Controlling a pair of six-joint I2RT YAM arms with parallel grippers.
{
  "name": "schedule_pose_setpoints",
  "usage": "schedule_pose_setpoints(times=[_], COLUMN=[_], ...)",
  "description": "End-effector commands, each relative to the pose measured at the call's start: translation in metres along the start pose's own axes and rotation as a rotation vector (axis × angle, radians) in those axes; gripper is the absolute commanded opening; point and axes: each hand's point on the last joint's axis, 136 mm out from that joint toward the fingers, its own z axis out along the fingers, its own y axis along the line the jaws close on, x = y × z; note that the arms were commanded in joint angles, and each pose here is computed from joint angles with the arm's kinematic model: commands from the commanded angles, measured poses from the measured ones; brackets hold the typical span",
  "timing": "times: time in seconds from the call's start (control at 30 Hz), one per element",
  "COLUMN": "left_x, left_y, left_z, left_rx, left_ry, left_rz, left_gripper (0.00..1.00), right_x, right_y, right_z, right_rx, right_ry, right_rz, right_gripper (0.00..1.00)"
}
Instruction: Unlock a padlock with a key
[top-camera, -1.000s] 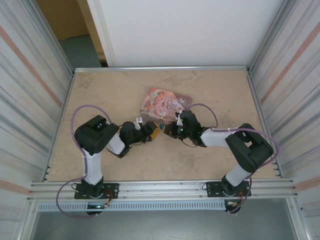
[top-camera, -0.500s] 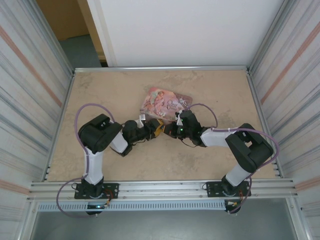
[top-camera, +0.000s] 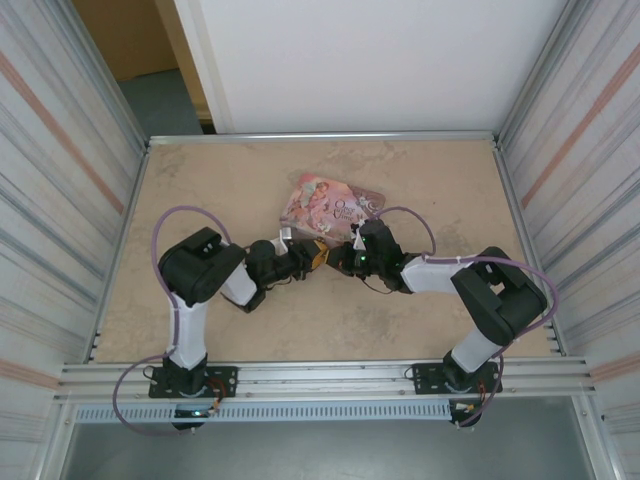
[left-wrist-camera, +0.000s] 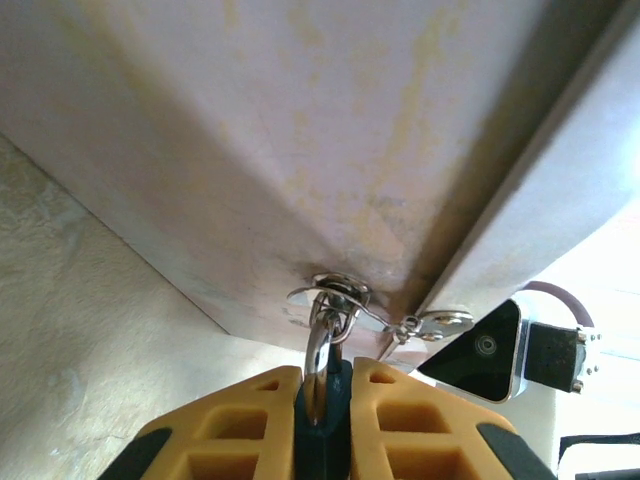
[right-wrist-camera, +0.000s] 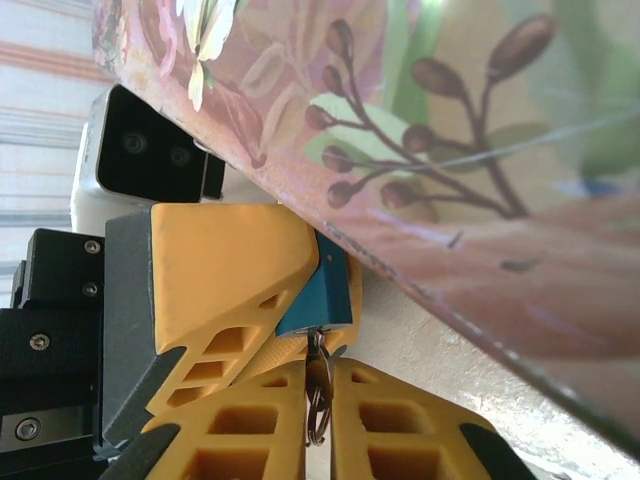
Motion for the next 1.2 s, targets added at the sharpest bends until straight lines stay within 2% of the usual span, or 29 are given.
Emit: schedule_pose_setpoints(times=[0.0, 0.2, 0.33, 0.53, 0.67, 0.77, 0.93, 1.17], left_x=[0.001, 0.003, 0.006, 0.01, 0.012, 0.014, 0.014, 0.018], left_y=[-0.007, -0.015, -0.023, -0.026, -0.024, -0.03, -0.042, -0.046], left_z=[-0.004, -0.012, -0.016, -0.025, -0.035, -0.041, -0.051, -0.054], left_rx=[0.0, -0.035, -0.054, -0.124, -0.217, -0.261, -0.263, -0.291], left_ry=[-0.018, -0.023, -0.016, -0.016, -0.021, -0.022, -0.041, -0.029], left_rz=[0.034, 0.052, 0.051, 0.02, 0.0, 0.029, 0.052, 0.01], left_gripper=[0.06, 0.0, 0.0, 0.0, 0.0, 0.0, 0.0, 0.0], right_x=[-0.007, -0.003, -0.001, -0.007, -0.011, -0.01, -0.005, 0.013], right_y=[0.021, 0.011, 0.013, 0.03, 0.047, 0.063, 0.089, 0.1], right_z=[-0.01, -0.027, -0.043, -0.075, -0.095, -0.11, -0.136, -0.151], right_rx=[-0.051, 0.004, 0.019, 0.033, 0.035, 0.021, -0.036, -0.06], right_ry=[-0.022, -0.034, -0.044, -0.096, -0.148, -0.188, -0.282, -0.323], right_rz=[-0.037, -0.089, -0.167, -0.385, -0.561, -0.698, -0.905, -1.205], right_gripper=[0.16, 0.32, 0.41, 0.57, 0.65, 0.72, 0.8, 0.81])
